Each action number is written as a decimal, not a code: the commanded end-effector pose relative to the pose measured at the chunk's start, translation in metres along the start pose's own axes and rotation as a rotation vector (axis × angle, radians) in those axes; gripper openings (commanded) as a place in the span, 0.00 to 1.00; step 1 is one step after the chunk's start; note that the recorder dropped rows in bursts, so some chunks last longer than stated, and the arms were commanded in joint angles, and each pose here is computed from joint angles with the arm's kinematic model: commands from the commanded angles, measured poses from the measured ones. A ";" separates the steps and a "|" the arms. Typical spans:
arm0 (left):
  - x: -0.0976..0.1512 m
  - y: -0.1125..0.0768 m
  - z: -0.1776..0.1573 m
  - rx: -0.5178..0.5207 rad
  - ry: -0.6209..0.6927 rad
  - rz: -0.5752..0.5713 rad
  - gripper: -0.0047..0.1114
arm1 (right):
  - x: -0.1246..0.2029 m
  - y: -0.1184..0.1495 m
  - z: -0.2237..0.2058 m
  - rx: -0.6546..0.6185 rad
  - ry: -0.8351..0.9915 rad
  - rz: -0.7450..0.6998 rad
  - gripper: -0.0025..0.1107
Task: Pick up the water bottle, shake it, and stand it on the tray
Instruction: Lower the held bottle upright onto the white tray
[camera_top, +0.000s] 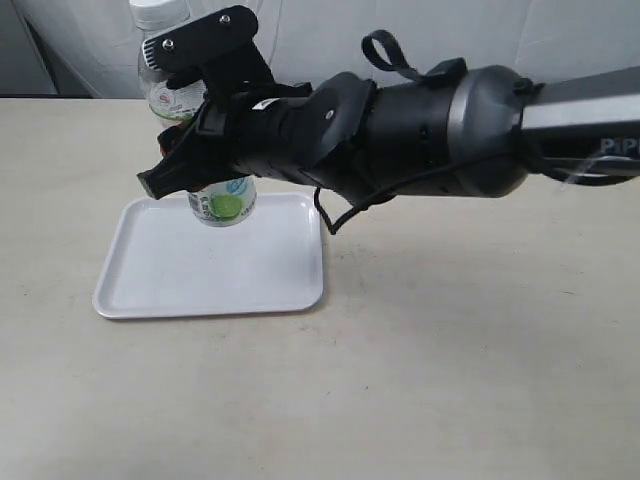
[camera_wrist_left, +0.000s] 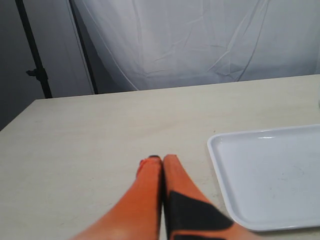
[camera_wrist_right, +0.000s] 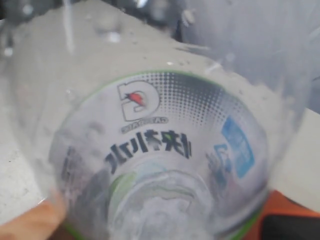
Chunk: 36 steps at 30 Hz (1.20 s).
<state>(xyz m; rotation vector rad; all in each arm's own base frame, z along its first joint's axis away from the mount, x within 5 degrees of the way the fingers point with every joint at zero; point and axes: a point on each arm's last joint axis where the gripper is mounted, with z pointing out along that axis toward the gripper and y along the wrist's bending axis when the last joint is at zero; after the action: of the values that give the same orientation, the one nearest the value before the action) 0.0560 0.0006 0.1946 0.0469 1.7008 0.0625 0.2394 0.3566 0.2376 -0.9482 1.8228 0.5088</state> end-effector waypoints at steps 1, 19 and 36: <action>0.000 0.000 0.000 -0.001 -0.009 0.001 0.04 | 0.004 -0.003 0.014 0.052 -0.092 0.084 0.01; 0.000 0.000 0.000 -0.001 -0.009 0.001 0.04 | 0.058 0.007 0.064 -0.004 -0.143 0.183 0.01; 0.000 0.000 0.000 -0.001 -0.009 0.001 0.04 | 0.085 0.014 0.073 -0.051 0.019 0.094 0.01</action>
<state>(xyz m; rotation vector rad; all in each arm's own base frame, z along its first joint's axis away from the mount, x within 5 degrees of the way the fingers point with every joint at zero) 0.0560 0.0006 0.1946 0.0469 1.7008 0.0625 0.2518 0.3848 0.1311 -0.8873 1.8597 0.6199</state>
